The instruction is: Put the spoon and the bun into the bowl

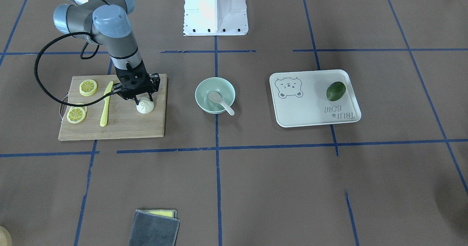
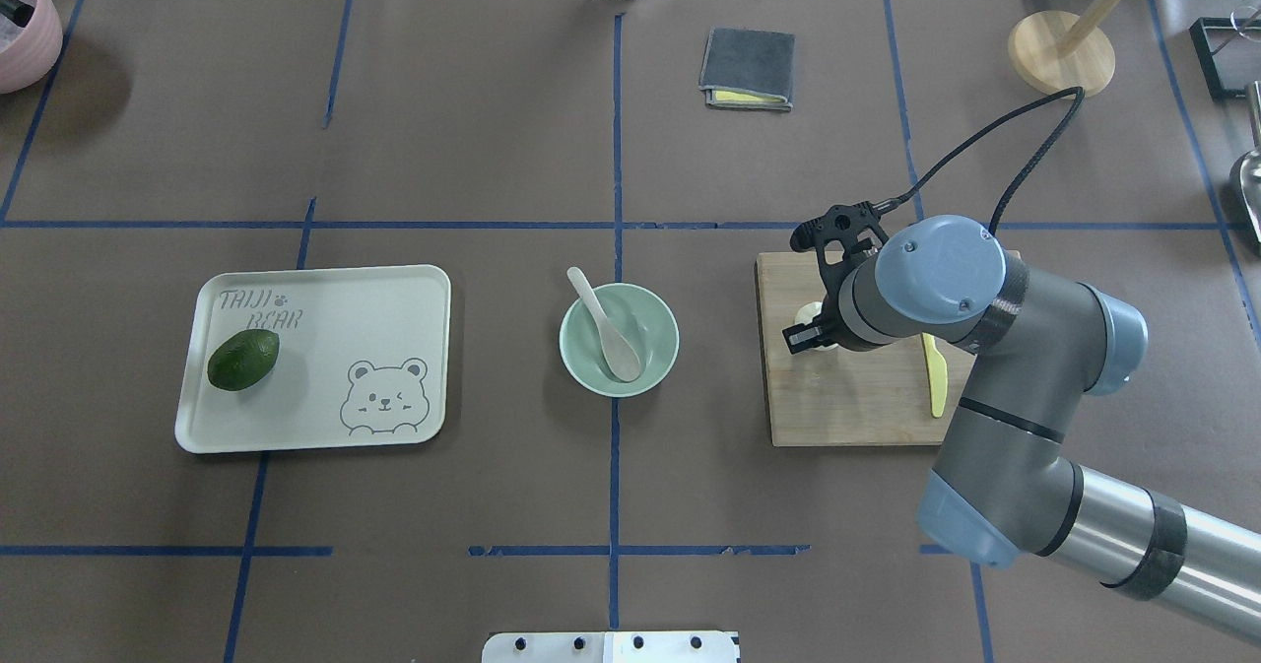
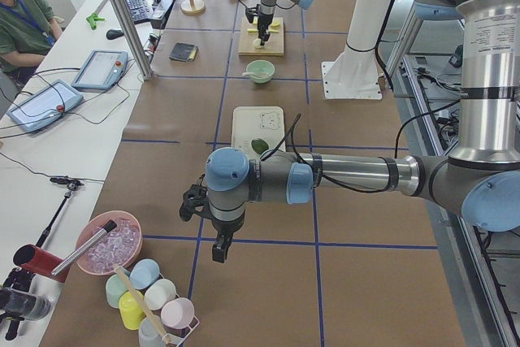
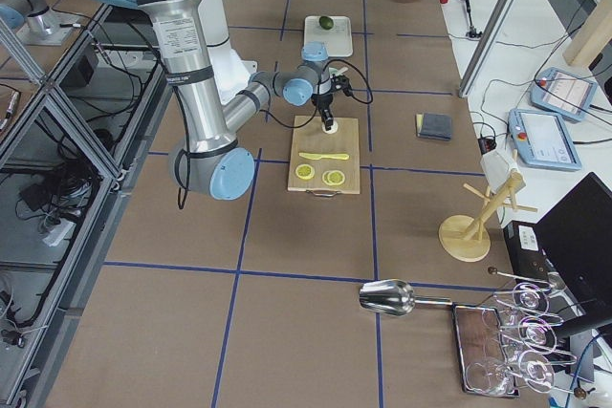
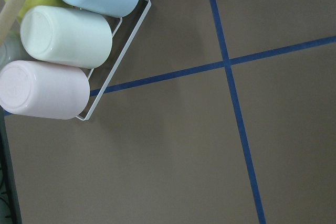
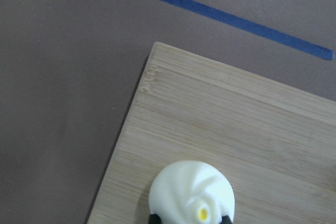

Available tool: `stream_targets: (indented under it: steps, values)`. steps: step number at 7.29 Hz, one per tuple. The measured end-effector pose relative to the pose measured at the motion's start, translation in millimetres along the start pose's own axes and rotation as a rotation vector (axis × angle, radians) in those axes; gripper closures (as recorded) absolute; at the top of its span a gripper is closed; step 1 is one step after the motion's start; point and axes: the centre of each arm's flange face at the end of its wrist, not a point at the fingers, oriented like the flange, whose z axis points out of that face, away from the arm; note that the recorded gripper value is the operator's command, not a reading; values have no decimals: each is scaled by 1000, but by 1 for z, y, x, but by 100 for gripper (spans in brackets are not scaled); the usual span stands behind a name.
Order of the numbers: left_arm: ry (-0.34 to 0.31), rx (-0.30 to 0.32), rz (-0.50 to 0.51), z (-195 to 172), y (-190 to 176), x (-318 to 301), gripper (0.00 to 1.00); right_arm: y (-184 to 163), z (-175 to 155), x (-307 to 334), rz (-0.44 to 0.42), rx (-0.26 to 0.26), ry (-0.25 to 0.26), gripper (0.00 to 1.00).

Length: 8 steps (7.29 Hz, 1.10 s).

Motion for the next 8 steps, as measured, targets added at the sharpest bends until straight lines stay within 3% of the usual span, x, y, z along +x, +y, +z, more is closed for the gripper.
stream_targets:
  steps: [3, 6, 7, 8]
  values:
    - [-1, 2, 2, -1, -1, 1, 0, -31, -33, -40, 40, 26, -25, 100]
    - [-2, 7, 6, -4, -3, 3, 0, -43, -60, -159, 130, 25, -40, 99]
    - [-2, 8, 7, -4, -3, 3, 0, -44, -57, -187, 143, 33, -32, 1]
    - [-2, 8, 6, -4, -3, 3, 0, -44, -52, -202, 147, 35, -24, 0]
